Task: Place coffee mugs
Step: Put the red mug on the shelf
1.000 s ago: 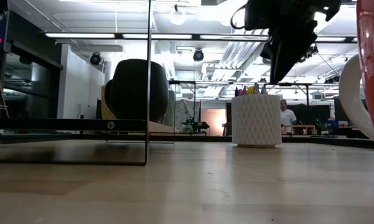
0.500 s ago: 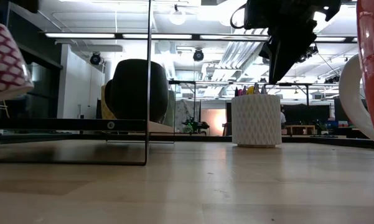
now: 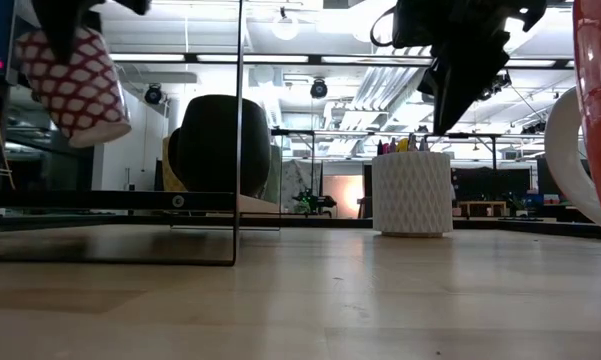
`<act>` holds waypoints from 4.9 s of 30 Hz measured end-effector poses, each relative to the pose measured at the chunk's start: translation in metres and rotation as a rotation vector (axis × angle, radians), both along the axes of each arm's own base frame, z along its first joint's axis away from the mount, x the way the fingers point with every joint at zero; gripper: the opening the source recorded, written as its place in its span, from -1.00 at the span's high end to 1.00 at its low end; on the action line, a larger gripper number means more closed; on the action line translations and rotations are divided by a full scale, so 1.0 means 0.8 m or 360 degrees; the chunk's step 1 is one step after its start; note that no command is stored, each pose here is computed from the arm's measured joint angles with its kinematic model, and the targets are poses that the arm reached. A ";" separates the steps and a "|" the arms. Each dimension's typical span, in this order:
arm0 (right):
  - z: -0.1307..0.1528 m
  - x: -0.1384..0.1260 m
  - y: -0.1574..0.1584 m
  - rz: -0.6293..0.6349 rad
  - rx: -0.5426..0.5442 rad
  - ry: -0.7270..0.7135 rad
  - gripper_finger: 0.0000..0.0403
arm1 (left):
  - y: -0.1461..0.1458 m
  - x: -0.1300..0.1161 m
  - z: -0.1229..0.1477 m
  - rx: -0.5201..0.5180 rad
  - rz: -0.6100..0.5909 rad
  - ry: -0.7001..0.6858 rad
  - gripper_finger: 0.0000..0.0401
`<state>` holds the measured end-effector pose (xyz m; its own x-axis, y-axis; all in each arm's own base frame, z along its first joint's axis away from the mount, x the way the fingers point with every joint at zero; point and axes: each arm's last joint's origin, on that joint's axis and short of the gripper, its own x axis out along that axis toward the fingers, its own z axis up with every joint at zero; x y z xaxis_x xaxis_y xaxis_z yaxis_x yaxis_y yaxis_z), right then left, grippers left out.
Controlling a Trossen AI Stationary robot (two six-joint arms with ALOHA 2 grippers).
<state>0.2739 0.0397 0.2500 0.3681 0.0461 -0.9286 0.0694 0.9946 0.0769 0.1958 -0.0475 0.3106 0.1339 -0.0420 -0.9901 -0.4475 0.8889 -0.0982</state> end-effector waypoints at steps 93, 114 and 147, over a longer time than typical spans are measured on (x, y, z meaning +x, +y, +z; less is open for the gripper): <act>0.000 0.000 0.000 0.0042 -0.0010 0.0001 0.65 | -0.043 0.088 -0.006 -0.0172 -0.0397 -0.0040 0.69; 0.000 0.000 0.000 0.0031 -0.0006 0.0001 0.65 | -0.066 0.088 -0.007 -0.0016 -0.0478 -0.0143 0.69; 0.000 0.000 0.000 0.0031 -0.0006 0.0000 0.65 | -0.079 0.106 -0.034 -0.0082 -0.0589 -0.0036 0.69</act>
